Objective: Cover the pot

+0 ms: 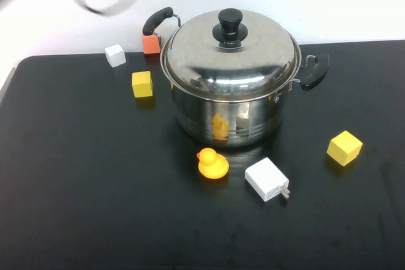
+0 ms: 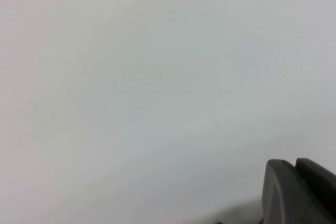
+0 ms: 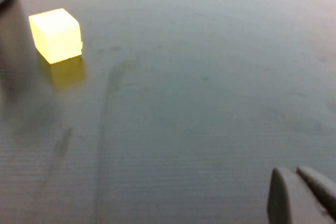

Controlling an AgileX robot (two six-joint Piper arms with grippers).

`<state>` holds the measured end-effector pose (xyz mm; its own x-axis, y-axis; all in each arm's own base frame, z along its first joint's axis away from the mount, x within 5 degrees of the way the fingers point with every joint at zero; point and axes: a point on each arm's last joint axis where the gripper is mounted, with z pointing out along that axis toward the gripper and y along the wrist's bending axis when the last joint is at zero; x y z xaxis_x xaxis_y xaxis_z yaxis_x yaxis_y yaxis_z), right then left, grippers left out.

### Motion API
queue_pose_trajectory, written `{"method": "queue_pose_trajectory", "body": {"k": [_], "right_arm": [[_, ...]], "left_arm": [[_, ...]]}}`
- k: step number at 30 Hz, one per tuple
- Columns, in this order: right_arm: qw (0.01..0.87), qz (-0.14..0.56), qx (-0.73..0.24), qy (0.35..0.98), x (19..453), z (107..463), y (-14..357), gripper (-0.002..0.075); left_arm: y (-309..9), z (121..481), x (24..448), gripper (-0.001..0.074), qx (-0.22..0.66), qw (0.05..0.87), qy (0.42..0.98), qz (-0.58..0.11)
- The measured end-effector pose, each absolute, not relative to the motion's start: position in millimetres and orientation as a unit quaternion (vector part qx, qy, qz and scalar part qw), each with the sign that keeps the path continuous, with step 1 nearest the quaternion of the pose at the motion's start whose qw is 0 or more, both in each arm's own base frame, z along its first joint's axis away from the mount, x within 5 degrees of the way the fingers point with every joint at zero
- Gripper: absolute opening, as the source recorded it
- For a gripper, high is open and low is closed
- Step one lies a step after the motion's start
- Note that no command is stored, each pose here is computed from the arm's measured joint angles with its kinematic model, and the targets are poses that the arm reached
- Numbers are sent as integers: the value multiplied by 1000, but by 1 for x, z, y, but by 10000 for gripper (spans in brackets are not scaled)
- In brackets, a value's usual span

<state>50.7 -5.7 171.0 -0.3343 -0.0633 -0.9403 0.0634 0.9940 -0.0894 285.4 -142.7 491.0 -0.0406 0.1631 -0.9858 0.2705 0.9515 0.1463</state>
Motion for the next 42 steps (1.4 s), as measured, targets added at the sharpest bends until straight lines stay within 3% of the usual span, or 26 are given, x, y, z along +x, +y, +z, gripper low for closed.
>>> {"method": "queue_pose_trajectory", "body": {"k": [8,14,18,23,31,42], "right_arm": [[577,-55,0,815,51,171,-6,-2],[577,-55,0,815,51,171,-6,-2],[577,-55,0,815,51,171,-6,-2],[577,-55,0,815,51,171,-6,-2],[577,-55,0,815,51,171,-6,-2],[577,-55,0,815,51,171,-6,-2]], "left_arm": [[-70,553,182,0,88,716,693,-21],[-25,556,106,0,62,737,671,-53],[-2,530,67,0,66,746,661,-53],[1,474,55,0,83,717,689,-66],[-27,390,72,0,137,707,680,-137],[-46,293,89,0,149,637,735,-178]]}}
